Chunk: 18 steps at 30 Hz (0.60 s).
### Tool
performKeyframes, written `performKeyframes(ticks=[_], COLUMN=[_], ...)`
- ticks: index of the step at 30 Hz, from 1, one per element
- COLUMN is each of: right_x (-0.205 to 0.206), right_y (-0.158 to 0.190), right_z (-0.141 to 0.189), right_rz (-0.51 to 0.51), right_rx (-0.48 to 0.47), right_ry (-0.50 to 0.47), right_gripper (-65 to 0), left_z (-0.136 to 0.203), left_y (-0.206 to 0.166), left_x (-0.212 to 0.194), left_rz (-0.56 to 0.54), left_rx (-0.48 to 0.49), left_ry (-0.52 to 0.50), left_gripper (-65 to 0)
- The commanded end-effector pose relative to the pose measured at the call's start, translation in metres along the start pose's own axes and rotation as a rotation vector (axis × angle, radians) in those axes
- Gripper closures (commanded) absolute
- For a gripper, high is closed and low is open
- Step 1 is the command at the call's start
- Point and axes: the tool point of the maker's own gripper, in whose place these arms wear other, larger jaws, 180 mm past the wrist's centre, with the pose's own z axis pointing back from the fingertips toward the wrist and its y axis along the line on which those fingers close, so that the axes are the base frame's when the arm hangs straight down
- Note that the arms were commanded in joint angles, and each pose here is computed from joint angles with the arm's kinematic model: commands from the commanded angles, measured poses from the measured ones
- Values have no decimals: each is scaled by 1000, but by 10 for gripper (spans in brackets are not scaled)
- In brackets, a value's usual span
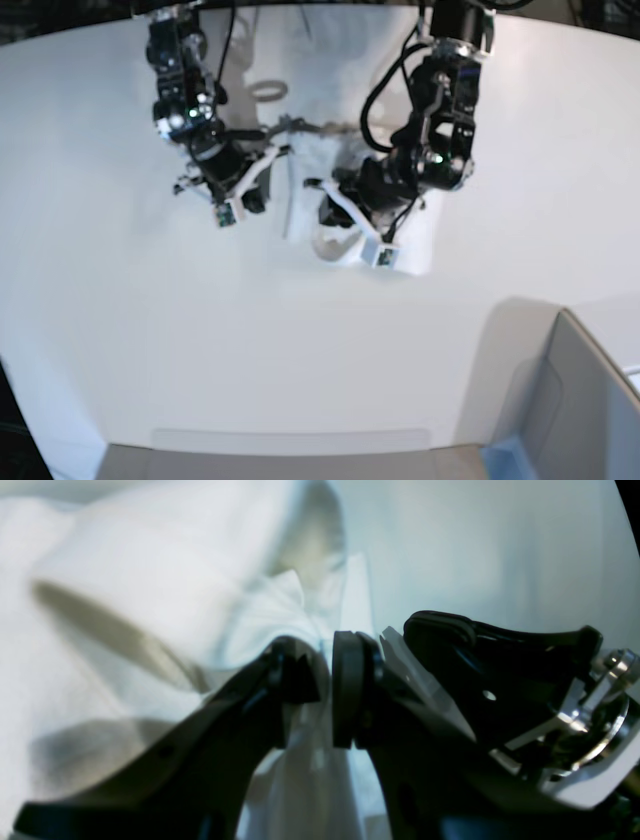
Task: Layout the t-shirt on the table in an organized manner, then fold the t-shirt properly
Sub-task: 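Lift the grasped edge with the left gripper and fold it toward the right gripper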
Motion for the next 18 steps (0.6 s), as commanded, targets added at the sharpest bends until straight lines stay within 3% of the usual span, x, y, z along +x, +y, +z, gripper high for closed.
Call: performKeyframes(ticks=[1, 6, 10, 15, 18], right_x=[17, 17, 20, 21, 21], right_y=[0, -1, -23, -62, -72], right_z=[1, 1, 5, 14, 17], right_rz=[8, 6, -18, -60, -72], right_rx=[3, 0, -54, -147, -172], right_ry=[-56, -56, -67, -80, -84], right_gripper=[0, 0, 0, 0, 0], left_z=[6, 13, 36, 49, 50], left_y=[-17, -46, -64, -28, 5], left_x=[20, 25, 45, 49, 42], left_rz=[-34, -101, -116, -43, -31], left_rx=[-43, -99, -130, -47, 27], left_ry=[-67, -97, -193, -231, -198], left_gripper=[-139, -139, -100, 0, 0])
